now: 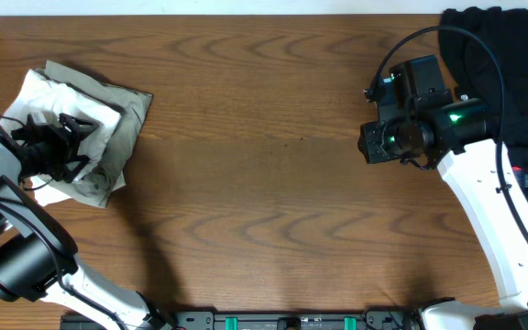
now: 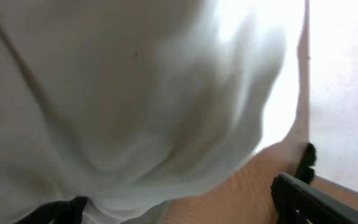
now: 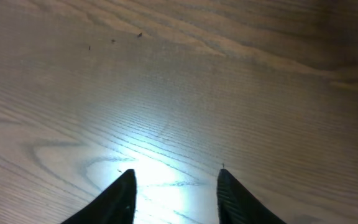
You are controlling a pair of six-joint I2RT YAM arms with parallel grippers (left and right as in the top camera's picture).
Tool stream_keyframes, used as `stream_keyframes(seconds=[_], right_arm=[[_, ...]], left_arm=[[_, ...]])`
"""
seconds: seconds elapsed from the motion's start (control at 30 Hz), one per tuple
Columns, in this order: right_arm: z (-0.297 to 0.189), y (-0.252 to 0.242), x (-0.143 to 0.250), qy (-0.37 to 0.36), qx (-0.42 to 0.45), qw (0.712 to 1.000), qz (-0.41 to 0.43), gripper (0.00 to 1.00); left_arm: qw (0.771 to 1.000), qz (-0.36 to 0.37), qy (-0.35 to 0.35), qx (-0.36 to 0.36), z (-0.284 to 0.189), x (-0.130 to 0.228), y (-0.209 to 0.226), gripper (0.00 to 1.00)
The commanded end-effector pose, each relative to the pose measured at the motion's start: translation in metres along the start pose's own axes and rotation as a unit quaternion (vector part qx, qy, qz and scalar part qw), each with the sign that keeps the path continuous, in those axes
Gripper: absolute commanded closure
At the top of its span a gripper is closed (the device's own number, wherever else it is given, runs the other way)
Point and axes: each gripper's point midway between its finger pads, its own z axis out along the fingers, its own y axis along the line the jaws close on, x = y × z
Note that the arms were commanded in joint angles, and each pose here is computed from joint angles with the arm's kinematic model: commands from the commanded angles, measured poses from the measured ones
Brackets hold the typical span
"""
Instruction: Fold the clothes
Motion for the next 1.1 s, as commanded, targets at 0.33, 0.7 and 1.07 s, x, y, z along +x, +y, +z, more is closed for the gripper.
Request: stream_keyframes(seconds=[0.33,0.7,1.07], right_arm=[[0.000,-0.002,-0.023,-0.046,0.001,0.999,-0.007,0.01],[-0.018,-0.039,-0.083,-0.174,0.108,0.979,0.008,0.01],[-0.059,-0.048,-0.074,-0.210,0.090,0.971,0.071,0.01]], left_arm=[[0.952,0.290,-0.061,-0.077,-0.048,0.063,-0.133,0.02],[0.883,0.454,-0.055,-0.105,-0.037,0.161,-0.208,0.02],[0.881,0.461,-0.021,-0.106,-0.048,0.188,-0.202,0.02]])
